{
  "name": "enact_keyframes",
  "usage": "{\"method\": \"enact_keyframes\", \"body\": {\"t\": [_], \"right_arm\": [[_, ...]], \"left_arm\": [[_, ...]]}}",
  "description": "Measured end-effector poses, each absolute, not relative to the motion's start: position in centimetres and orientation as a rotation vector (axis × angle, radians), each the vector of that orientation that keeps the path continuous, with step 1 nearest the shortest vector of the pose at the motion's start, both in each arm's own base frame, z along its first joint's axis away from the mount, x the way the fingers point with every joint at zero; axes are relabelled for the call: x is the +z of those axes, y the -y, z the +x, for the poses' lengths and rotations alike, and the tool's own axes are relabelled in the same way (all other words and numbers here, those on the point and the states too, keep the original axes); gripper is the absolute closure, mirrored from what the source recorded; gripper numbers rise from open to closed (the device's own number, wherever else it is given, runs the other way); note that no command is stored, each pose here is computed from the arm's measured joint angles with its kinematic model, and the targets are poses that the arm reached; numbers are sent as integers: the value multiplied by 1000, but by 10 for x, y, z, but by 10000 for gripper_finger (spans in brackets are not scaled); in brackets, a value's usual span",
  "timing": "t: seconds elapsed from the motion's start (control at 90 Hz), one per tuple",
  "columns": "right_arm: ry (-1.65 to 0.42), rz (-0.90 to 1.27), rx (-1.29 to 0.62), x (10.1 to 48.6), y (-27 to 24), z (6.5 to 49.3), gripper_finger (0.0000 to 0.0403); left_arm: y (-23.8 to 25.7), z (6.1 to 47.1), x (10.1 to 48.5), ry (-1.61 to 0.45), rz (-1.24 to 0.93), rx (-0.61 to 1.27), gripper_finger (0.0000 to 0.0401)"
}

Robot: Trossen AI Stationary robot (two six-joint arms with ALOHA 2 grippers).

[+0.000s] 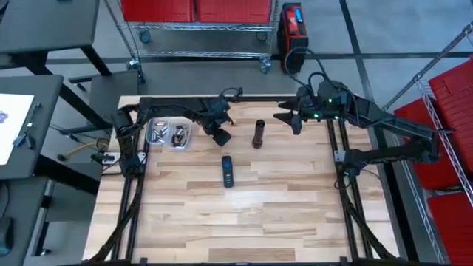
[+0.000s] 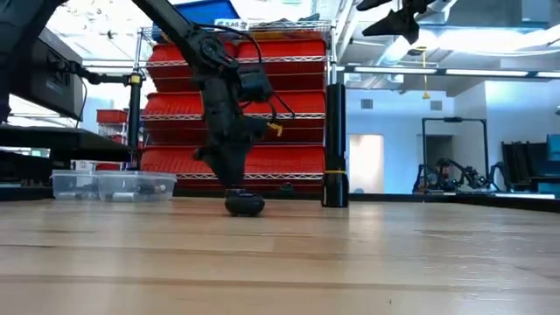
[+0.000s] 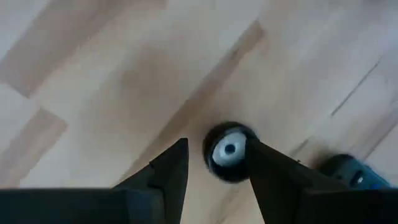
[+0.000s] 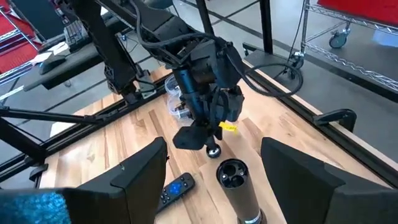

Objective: Insert battery
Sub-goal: Close the flashlight's battery compartment

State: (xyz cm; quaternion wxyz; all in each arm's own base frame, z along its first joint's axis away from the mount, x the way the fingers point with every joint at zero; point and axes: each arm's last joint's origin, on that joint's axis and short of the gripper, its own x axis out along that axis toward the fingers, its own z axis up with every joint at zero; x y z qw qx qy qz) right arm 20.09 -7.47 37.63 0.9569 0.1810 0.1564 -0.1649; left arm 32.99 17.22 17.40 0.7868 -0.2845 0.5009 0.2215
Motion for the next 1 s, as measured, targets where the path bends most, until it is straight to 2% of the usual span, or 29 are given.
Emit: {"method": "enact_keyframes", "body": {"t": [0.167, 0.244, 0.411, 0.456, 0.722, 0.911, 1.0], "right_arm": [[-328, 369, -335, 375, 74, 201, 154], [-327, 369, -334, 375, 74, 201, 154], [-329, 369, -335, 375, 75, 201, 154], [-328, 369, -334, 375, 75, 201, 154], [-331, 369, -335, 375, 75, 200, 154], [-344, 370, -338, 374, 74, 200, 154], [-350, 372, -340, 373, 74, 200, 154]], "left_arm": [[-172, 331, 161, -1131, -622, 460, 266], [-171, 331, 162, -1134, -608, 457, 279], [-171, 331, 169, -1112, -580, 453, 375], [-171, 330, 169, -1113, -574, 450, 390], [-167, 330, 186, -1129, -484, 435, 400], [-163, 331, 210, -1130, -171, 554, 401], [-162, 332, 209, -1148, -100, 529, 401]]}}
